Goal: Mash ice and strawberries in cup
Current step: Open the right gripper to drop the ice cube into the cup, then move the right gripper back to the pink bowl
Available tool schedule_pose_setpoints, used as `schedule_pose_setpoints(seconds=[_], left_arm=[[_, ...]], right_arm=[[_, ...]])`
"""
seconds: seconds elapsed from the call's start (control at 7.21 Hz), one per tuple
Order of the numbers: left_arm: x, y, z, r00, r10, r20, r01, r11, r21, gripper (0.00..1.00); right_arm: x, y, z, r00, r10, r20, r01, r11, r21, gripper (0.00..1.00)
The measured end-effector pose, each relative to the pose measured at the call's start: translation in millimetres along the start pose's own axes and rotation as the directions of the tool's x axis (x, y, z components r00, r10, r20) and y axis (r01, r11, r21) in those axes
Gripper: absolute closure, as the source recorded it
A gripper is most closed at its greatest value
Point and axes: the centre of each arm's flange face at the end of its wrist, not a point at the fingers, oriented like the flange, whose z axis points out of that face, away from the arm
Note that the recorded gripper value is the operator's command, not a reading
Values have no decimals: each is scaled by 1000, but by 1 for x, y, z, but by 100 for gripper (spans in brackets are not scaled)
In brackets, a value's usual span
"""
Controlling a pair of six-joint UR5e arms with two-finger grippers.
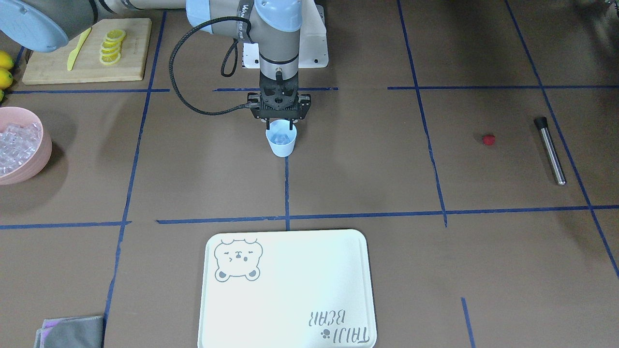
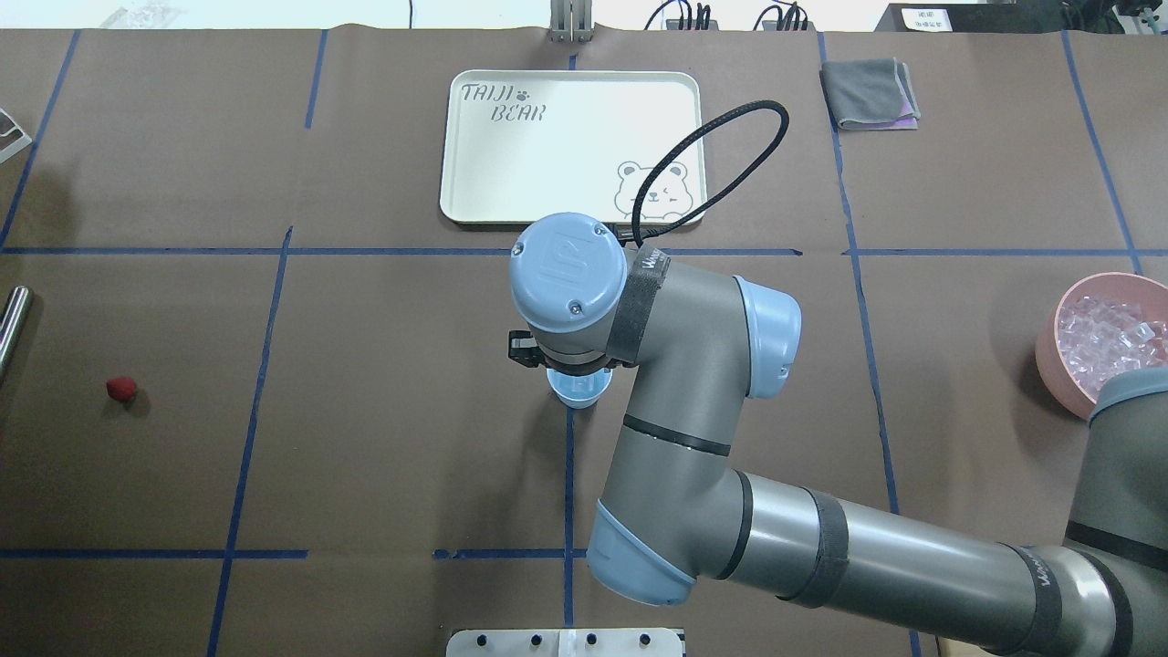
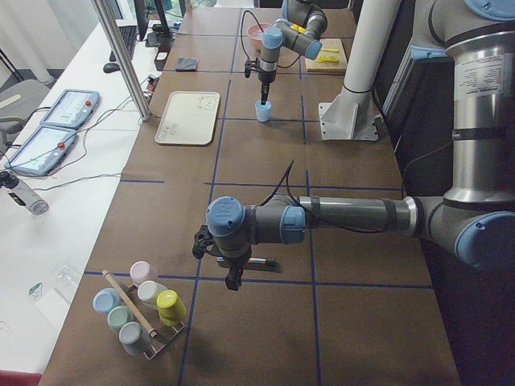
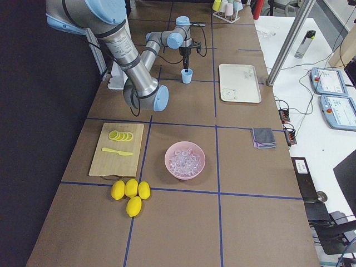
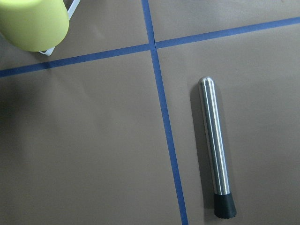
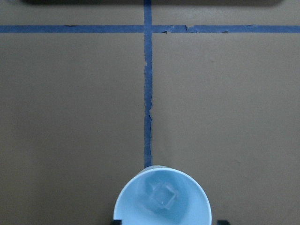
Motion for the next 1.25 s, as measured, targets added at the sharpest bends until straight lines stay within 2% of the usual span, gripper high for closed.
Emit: schedule_pose_setpoints(seconds=[0.28,0.55,0.97,1.25], left_arm=[[0,0,0,1000,1,0,-1,1000,0,0],[0,0,0,1000,0,0,0,1000,-1,0],[-3,1,3,1000,-4,-1,4,1000,-6,0],[-3,1,3,1000,-6,-1,6,1000,-7,0]], right_arm=[[4,-11,-7,1000,-3,10,3,1000,7,0],[44,-49,-15,1000,-28,8,28,1000,-3,0],[205,-87,-24,988,-153,-23,153,988,-22,0],[337,-107,-29,978,-209,1,209,976,-66,0]])
